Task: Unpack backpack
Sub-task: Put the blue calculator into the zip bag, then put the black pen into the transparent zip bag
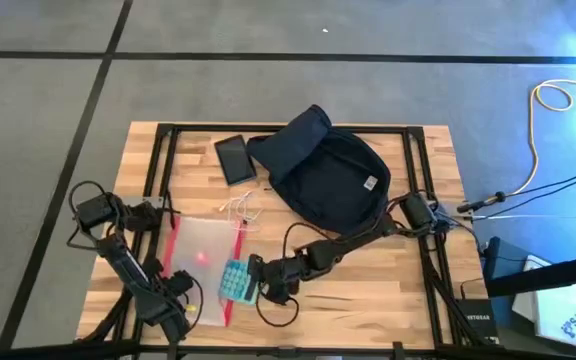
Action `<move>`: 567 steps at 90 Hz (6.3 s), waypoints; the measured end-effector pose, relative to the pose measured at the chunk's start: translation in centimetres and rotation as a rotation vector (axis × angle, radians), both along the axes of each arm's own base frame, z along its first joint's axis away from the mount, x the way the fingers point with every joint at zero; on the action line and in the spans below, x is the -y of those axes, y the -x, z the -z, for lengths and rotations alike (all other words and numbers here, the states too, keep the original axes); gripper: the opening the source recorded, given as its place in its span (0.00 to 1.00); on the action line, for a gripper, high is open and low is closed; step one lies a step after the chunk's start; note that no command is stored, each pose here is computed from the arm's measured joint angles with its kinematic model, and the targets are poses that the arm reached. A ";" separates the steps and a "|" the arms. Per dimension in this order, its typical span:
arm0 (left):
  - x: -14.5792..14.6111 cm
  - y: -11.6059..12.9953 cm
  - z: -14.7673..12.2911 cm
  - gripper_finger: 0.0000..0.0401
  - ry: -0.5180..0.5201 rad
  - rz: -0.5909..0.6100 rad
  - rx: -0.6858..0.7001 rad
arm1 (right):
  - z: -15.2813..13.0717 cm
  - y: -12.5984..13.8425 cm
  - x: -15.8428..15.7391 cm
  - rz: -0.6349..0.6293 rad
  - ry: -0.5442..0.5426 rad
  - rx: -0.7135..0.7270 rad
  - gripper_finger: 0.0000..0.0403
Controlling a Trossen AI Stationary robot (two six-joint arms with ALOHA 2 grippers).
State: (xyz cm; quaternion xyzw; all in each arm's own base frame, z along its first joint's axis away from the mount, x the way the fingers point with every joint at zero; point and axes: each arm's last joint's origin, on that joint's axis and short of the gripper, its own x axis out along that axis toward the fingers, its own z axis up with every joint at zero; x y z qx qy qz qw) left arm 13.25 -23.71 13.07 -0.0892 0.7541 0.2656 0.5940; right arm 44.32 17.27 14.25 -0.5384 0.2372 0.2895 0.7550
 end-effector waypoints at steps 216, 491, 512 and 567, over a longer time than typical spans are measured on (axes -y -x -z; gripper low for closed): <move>2.0 -3.5 -0.4 0.00 0.162 0.554 0.348 | 1.9 3.0 5.4 0.564 -0.315 -0.185 0.55; 1.3 -7.5 -0.5 0.00 0.161 0.590 0.549 | 4.2 3.9 -1.2 0.732 -0.954 -0.273 0.00; 1.2 -7.5 -0.5 0.00 0.154 0.589 0.553 | 3.8 1.1 -2.9 0.604 -0.924 -0.339 0.00; 0.5 -6.5 -0.7 0.00 0.121 0.429 0.417 | 1.2 4.2 -2.0 0.751 -0.588 -0.462 0.00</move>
